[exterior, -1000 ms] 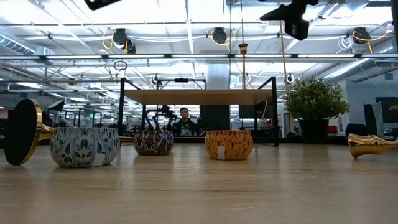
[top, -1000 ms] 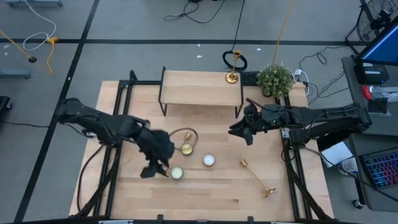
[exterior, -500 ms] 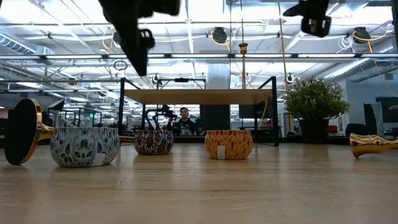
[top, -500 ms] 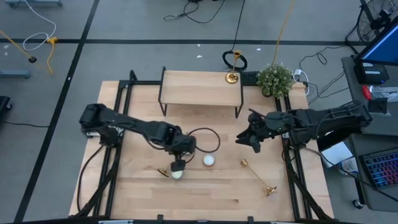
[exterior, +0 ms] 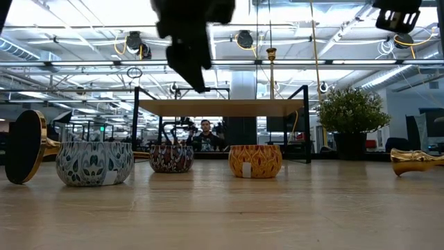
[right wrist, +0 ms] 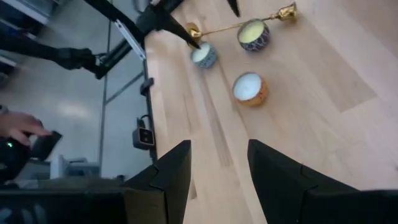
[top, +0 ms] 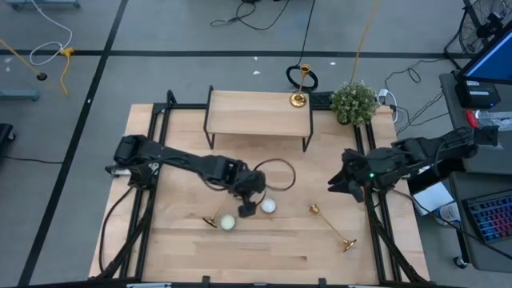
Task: Pick & Place candle stick holders
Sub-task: Put the orange scented candle on the shelf
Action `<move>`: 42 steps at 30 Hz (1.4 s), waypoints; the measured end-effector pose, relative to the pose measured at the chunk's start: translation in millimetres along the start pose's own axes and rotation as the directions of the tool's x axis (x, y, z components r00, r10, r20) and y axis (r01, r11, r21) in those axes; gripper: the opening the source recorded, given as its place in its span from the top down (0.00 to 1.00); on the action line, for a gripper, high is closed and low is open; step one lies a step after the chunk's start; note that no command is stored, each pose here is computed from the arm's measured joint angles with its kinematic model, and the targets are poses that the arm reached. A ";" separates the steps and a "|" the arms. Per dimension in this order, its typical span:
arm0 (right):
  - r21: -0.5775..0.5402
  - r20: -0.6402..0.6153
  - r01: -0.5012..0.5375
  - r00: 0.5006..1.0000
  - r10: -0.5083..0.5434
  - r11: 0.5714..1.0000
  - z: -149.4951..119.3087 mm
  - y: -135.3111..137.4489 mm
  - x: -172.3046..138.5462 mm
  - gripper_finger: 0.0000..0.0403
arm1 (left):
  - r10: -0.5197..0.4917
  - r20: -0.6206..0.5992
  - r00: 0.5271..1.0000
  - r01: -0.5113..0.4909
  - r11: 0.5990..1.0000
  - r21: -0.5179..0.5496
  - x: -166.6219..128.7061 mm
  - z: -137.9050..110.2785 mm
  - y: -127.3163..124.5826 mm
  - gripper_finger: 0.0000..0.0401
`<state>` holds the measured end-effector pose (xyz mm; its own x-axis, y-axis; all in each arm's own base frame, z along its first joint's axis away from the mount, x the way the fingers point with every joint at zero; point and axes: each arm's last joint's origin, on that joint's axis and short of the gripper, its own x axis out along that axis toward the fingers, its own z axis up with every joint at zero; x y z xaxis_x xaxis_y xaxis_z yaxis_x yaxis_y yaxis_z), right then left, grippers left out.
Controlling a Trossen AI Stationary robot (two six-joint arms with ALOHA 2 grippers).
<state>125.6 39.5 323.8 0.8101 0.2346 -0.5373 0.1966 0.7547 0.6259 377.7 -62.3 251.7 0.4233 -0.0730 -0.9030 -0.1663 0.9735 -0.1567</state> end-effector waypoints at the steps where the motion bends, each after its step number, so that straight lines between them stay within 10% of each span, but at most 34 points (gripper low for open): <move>1: -0.002 0.012 -0.005 1.000 0.005 1.000 -0.6 0.3 -2.5 0.61 | -0.017 0.000 1.000 0.016 1.000 -0.025 2.1 4.6 1.2 0.01; 13: -0.018 0.026 0.007 1.000 -0.006 1.000 -8.5 -2.1 -15.4 0.61 | 0.036 -0.060 0.998 -0.023 0.978 0.208 48.6 43.7 -17.5 0.01; 42: -0.029 0.048 0.073 0.996 -0.071 0.997 -10.1 -7.3 -18.2 0.61 | -0.010 -0.168 0.986 0.045 0.977 0.208 99.5 38.3 -12.4 0.01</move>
<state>103.8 35.9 323.2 0.8194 0.1506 -0.5531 0.2392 0.7870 0.5687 456.0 -73.4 179.0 0.2697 -0.1176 -0.9557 0.0421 0.9930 -0.1103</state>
